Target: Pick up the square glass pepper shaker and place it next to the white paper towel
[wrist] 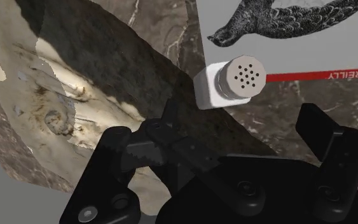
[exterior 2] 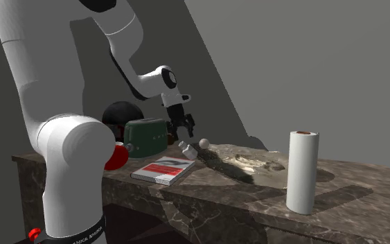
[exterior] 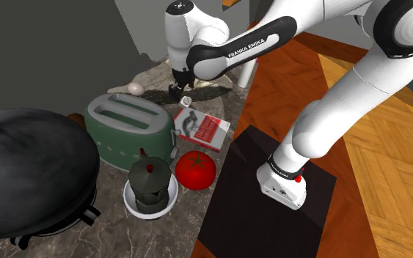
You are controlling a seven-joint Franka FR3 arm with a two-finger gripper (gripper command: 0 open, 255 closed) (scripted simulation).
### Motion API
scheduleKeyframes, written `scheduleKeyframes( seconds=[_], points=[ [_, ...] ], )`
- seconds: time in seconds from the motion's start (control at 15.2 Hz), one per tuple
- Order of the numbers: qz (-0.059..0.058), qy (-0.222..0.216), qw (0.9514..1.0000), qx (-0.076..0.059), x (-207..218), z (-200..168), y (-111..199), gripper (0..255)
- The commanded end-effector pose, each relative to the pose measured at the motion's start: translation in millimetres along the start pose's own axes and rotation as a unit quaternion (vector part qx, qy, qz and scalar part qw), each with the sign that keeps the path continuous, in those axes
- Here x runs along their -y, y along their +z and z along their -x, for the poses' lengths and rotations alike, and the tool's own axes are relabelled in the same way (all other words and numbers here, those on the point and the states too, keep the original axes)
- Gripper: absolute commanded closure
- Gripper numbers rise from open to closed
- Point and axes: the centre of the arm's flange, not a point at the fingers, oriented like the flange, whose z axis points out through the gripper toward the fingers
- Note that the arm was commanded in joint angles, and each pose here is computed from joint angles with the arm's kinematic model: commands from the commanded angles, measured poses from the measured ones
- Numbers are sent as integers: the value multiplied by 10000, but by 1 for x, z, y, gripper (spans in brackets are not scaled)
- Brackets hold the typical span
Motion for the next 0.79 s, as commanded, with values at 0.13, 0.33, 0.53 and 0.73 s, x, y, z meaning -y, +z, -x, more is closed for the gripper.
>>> scheduleKeyframes(
  seconds=[0.13,0.33,0.53,0.73],
  points=[
    [242,-166,9995,-139,9,8,8,0],
    [242,-166,9995,-139,8,8,24,0],
    [242,-166,9995,-139,8,8,32,0],
    [242,-166,9995,-139,8,8,32,0]
  ],
)
